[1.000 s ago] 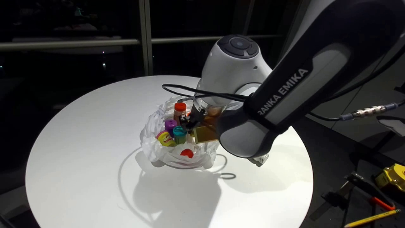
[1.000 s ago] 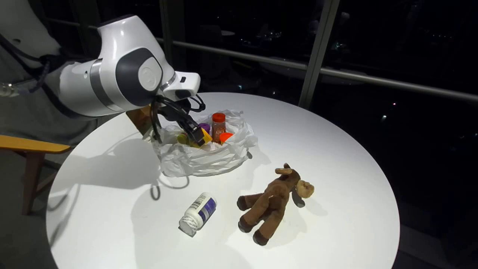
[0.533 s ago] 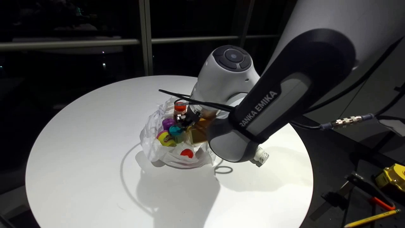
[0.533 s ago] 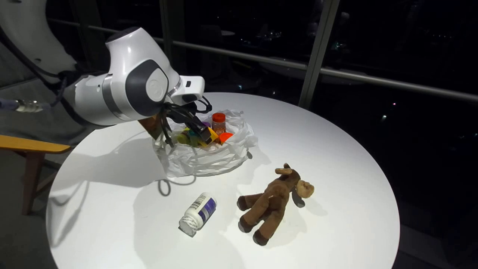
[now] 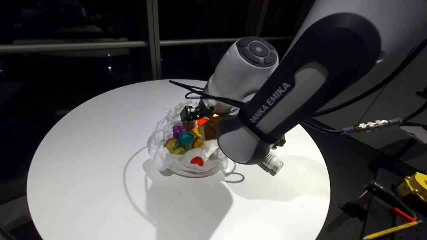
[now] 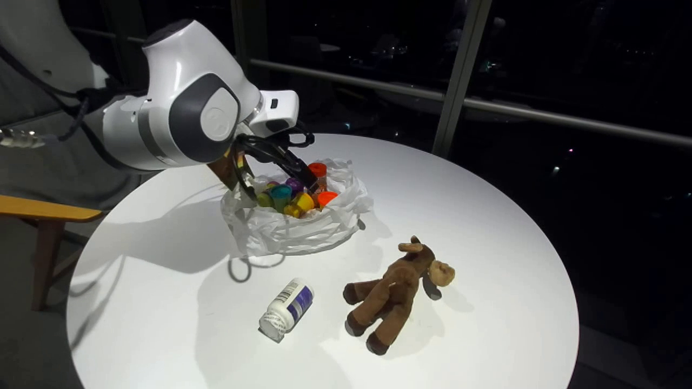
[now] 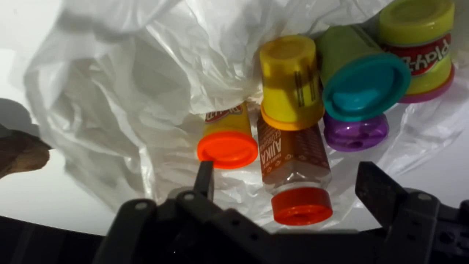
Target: Put the objects on the table into the plastic bag.
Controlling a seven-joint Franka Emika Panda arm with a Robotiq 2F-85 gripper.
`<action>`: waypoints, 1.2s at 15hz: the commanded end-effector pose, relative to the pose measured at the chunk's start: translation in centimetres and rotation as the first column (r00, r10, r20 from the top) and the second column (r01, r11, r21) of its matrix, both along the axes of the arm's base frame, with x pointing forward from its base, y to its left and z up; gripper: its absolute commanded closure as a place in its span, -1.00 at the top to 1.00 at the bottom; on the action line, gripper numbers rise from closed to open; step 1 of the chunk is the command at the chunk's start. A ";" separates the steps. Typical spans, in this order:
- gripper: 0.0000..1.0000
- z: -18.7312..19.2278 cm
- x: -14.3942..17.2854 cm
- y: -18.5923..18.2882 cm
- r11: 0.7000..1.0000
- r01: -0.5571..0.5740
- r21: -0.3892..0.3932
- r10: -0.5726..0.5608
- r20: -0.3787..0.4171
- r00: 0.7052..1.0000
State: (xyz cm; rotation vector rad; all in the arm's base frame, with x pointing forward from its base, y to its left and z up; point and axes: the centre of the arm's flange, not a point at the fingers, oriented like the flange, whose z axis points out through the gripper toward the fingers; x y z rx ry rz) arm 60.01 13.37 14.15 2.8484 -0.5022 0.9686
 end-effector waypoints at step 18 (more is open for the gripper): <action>1.00 2.6 -12.8 -9.3 0.987 -0.160 0.031 0.141 -0.663 0.735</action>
